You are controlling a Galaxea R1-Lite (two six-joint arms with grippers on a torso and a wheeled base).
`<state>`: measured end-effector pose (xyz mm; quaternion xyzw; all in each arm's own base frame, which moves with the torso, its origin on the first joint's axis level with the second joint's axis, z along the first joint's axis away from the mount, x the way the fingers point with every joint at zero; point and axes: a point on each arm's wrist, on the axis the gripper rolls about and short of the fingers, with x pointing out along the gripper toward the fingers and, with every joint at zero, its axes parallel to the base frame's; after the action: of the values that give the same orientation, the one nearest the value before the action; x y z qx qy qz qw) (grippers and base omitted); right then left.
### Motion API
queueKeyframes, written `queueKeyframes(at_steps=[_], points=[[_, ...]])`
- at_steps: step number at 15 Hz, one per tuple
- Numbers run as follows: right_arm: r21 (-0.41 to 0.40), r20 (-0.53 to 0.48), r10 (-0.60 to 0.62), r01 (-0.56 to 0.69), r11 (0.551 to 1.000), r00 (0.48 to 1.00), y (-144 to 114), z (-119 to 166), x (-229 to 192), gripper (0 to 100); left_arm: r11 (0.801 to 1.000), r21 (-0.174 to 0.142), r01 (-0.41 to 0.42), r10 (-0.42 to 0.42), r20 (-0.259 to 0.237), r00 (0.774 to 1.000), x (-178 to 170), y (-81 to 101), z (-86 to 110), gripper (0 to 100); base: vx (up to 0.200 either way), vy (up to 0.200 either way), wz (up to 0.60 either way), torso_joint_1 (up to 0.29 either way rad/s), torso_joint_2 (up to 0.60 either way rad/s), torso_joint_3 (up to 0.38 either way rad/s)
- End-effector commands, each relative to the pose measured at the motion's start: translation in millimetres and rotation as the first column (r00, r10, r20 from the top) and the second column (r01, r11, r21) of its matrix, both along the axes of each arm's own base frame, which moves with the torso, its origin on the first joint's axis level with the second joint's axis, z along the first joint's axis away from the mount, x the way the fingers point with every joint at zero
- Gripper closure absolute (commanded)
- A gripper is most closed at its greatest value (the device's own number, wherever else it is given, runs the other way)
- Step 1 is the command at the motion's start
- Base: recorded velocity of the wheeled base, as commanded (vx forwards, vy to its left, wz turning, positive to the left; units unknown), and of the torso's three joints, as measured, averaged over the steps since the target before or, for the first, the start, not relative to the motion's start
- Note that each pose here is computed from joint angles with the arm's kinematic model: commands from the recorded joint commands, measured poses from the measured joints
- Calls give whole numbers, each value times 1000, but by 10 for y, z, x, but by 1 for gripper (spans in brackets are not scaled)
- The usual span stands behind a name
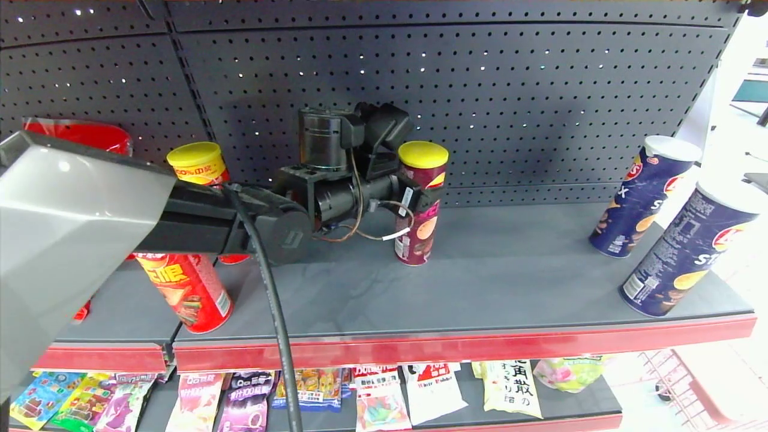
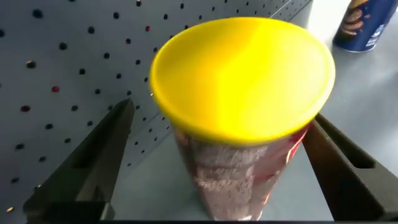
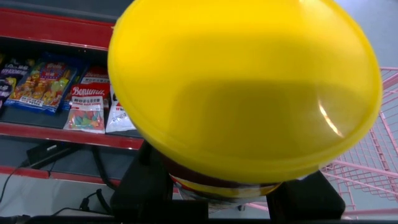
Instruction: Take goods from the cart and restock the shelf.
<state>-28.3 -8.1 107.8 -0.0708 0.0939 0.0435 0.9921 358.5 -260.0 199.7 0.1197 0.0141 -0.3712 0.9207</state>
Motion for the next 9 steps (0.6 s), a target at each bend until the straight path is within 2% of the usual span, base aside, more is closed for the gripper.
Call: queueKeyframes(at_steps=[1, 6, 8, 9], points=[[-1, -1, 0, 0, 1000, 1000, 0, -1, 3, 100, 1000, 2, 3, -3, 1, 1000, 0, -59, -25, 0, 0, 0, 0, 0, 0, 0], [-2, -4, 0, 0, 1000, 1000, 0, -6, 4, 100, 1000, 12, -7, 7, -6, 1000, 2, -147, -101, 0, 0, 0, 0, 0, 0, 0], [-2, -4, 0, 0, 1000, 1000, 0, -6, 4, 100, 1000, 3, -19, 19, 8, 1000, 42, -174, -78, 0, 0, 0, 0, 0, 0, 0], [-2, -4, 0, 0, 1000, 1000, 0, -6, 4, 100, 1000, 2, -26, 26, 11, 1000, 56, -183, -83, 100, 0, 0, 0, 0, 0, 0]])
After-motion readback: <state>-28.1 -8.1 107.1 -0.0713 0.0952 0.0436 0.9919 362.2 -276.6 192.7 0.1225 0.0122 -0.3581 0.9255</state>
